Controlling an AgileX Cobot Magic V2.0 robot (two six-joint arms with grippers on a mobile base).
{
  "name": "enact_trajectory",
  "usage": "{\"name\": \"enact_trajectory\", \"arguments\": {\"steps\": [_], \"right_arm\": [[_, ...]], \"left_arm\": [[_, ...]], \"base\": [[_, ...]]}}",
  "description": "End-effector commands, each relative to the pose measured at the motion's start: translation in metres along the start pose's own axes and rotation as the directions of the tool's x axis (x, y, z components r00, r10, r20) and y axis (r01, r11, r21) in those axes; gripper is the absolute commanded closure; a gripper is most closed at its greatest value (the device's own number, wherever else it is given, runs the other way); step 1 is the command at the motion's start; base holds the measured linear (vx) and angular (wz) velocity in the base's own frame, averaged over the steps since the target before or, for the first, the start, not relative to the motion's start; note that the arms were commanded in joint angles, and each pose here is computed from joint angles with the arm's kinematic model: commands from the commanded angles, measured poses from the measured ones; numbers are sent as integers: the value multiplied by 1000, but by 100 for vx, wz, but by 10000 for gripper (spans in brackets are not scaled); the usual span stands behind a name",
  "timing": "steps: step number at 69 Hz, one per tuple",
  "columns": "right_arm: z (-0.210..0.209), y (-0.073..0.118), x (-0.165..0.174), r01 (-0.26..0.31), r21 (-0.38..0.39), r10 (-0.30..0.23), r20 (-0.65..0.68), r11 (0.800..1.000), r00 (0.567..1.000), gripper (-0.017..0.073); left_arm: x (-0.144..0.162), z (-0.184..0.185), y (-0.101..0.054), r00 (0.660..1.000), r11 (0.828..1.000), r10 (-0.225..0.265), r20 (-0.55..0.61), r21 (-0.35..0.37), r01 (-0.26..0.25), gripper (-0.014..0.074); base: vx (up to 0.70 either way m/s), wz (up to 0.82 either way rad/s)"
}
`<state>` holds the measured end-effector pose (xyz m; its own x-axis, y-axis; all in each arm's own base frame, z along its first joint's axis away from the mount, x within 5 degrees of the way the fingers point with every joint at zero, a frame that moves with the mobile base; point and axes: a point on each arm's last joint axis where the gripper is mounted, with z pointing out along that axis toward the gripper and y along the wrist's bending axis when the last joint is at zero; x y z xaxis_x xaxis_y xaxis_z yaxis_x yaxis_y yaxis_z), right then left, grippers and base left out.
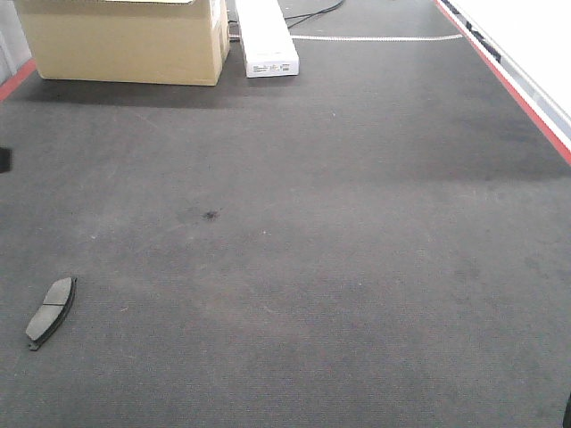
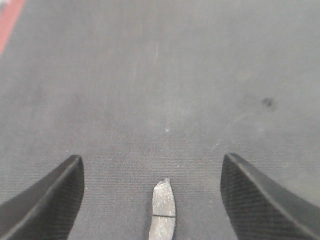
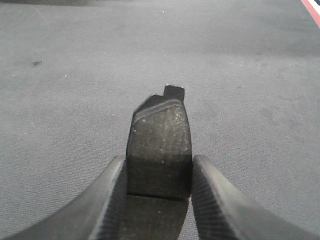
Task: Move and align brake pads A on conveyor
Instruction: 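Lower the left gripper to the belt and release its brake pad, then raise the open left gripper away from the placed pad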
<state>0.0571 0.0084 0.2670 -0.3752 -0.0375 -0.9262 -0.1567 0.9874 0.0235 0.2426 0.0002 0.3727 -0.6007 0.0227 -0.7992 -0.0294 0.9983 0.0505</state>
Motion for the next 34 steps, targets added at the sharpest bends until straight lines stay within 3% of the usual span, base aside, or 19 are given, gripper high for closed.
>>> {"name": "enact_trajectory", "arguments": {"steps": [1,34], "right_arm": [[-3,0,-17,12,-1,-11,112,1000,994,566],[-3,0,-17,12,-1,-11,112,1000,994,566]], "left_arm": [[6,-33,1,985,1000,4,175,6,-5,52],[117,-112,7,943,1000,-10,331,2,10,52]], "base": [[0,0],[0,0]]}}
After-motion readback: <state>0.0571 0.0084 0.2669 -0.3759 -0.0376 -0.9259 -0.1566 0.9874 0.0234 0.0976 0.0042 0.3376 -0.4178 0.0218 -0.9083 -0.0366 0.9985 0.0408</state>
